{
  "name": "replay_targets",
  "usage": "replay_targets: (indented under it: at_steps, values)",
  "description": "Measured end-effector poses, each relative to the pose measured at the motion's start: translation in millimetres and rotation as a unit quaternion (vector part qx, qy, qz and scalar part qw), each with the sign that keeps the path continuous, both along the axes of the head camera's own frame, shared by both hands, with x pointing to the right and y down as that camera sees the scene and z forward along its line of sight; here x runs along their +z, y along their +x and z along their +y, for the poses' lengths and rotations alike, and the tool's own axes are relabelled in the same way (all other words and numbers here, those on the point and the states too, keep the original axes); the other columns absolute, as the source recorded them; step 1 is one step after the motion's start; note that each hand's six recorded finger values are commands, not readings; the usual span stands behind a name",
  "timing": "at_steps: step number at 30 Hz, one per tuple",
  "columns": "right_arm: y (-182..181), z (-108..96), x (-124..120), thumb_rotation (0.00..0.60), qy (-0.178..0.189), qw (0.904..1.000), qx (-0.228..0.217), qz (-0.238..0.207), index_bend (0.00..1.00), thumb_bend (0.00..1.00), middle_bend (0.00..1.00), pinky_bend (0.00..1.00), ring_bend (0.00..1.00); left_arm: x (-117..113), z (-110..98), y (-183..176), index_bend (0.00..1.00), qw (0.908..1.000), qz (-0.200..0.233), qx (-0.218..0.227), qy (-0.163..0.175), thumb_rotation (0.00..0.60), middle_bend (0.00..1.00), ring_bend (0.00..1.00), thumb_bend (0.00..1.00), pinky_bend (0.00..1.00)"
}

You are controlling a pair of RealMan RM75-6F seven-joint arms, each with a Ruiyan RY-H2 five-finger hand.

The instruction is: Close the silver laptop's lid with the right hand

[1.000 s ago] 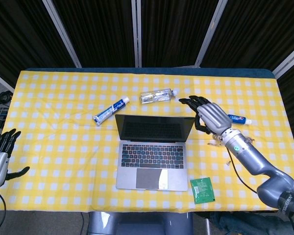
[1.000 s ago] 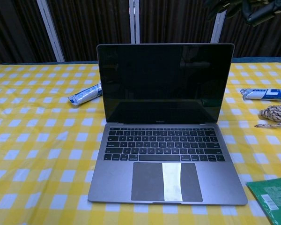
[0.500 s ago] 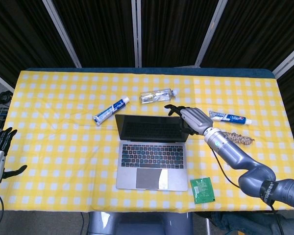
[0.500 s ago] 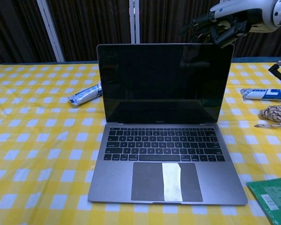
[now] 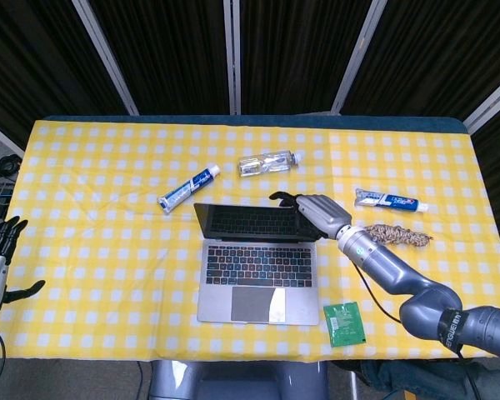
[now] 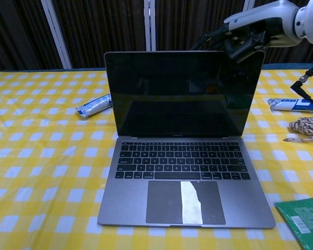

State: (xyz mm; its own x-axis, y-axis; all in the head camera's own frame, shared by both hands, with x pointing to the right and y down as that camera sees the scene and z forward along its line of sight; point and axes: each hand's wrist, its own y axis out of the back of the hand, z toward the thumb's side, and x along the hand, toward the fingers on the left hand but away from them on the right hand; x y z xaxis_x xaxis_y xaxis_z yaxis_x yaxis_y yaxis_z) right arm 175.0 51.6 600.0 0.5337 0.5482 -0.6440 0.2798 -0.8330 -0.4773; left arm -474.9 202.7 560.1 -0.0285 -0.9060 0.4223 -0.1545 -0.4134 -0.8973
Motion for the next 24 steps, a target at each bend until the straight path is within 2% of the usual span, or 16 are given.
replay_targets:
  at_steps: [8, 14, 20, 24]
  values:
    - [-9, 21, -11, 0.600, -0.003, 0.9991, -0.042, -0.008, 0.18, 1.00, 0.30, 0.28, 0.24, 1, 0, 0, 0.00, 1.0000, -0.002, 0.000, 0.000, 0.600, 0.00, 0.00, 0.00, 0.00]
    - [-18, 43, -22, 0.600, 0.008, 0.9958, -0.090, -0.015, 0.20, 1.00, 0.31, 0.28, 0.25, 1, 0, 0, 0.00, 1.0000, -0.003, 0.000, 0.001, 0.600, 0.00, 0.00, 0.00, 0.00]
    - [-22, 69, -25, 0.600, 0.029, 0.9877, -0.153, -0.011, 0.20, 1.00, 0.31, 0.28, 0.25, 1, 0, 1, 0.00, 1.0000, -0.001, 0.000, 0.002, 0.600, 0.00, 0.00, 0.00, 0.00]
    - [-21, 90, -21, 0.600, 0.047, 0.9775, -0.206, 0.001, 0.20, 1.00, 0.31, 0.28, 0.25, 2, 1, 1, 0.00, 1.0000, -0.001, 0.001, -0.001, 0.600, 0.00, 0.00, 0.00, 0.00]
